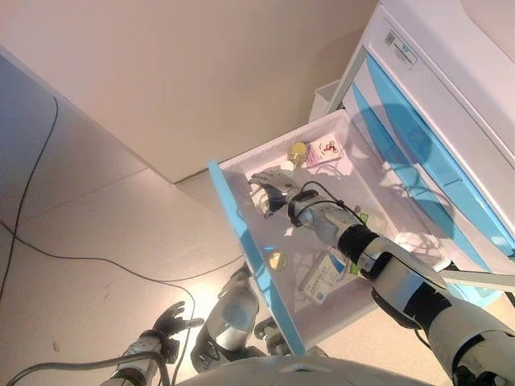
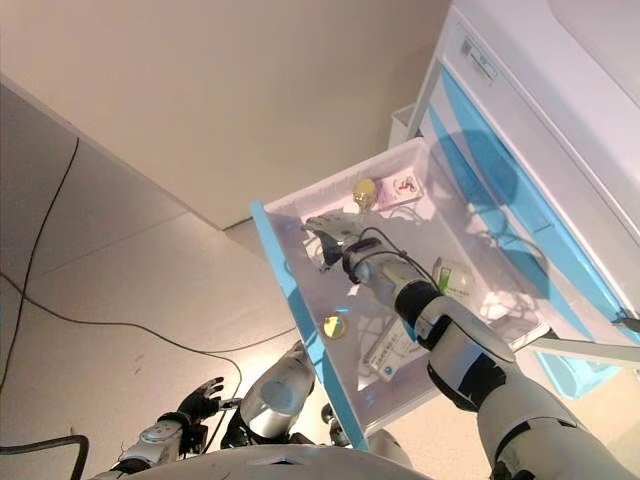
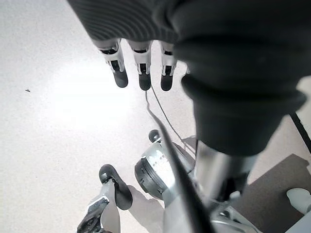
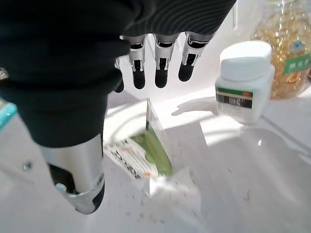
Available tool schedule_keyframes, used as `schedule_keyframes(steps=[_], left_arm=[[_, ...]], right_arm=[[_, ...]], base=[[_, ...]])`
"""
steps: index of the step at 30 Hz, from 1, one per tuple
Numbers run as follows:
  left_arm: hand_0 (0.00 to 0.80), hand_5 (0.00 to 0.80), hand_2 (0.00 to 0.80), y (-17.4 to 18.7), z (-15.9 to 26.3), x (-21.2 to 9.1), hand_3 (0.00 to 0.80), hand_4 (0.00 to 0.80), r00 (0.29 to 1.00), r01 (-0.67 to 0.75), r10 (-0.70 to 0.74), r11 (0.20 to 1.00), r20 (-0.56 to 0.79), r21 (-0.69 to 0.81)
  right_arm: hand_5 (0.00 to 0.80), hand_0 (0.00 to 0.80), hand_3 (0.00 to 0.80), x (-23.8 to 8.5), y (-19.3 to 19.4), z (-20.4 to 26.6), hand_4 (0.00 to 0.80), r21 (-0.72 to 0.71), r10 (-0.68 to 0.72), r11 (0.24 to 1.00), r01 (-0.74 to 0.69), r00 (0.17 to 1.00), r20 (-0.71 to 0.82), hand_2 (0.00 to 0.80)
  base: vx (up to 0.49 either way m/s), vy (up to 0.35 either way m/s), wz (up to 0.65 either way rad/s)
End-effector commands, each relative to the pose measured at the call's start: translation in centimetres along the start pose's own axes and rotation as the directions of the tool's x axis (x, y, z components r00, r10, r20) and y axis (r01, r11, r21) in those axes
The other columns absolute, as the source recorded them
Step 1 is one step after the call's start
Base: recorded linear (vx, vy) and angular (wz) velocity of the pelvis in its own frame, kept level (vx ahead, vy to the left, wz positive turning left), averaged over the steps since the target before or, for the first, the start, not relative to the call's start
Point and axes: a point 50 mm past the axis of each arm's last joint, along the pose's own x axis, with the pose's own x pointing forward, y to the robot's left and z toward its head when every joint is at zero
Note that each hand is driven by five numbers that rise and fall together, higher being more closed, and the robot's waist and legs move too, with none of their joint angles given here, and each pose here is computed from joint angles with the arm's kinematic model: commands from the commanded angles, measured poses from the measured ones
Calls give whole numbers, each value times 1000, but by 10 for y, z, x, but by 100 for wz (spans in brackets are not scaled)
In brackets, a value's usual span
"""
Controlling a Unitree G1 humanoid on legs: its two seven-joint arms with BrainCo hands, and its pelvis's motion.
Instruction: Open the drawer and pick up the medicine
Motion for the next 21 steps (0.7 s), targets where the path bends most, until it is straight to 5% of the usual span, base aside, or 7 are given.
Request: schedule_keyframes(steps=[1,4,5,6,8,21], left_arm=[[0,0,0,11,0,-3,0,0,1000,-16,15,999,6,35],[0,0,0,12,1,-2,0,0,1000,-16,16,999,9,32],[0,0,0,12,1,-2,0,0,1000,-16,16,999,9,32],[0,0,0,12,1,-2,0,0,1000,-17,16,999,10,31],[0,0,0,12,1,-2,0,0,1000,-16,16,999,11,32],[0,0,0,11,1,-2,0,0,1000,-20,20,999,11,45]], right_arm=[[0,0,0,10,-15,25,0,-47,-54,997,57,996,77,0],[0,0,0,11,-17,24,0,-76,-53,995,58,997,58,0],[317,317,317,11,-17,23,317,-86,-51,995,55,997,51,317],[530,530,530,11,-16,22,530,-98,-50,994,55,998,47,530],[800,800,800,11,-16,20,800,-107,-52,993,56,998,42,800],[800,800,800,10,-22,23,800,-73,-122,989,126,990,65,800]], base=[[-11,-9,5],[-6,-5,3],[0,0,0],[0,0,0],[0,0,0],[0,0,0]])
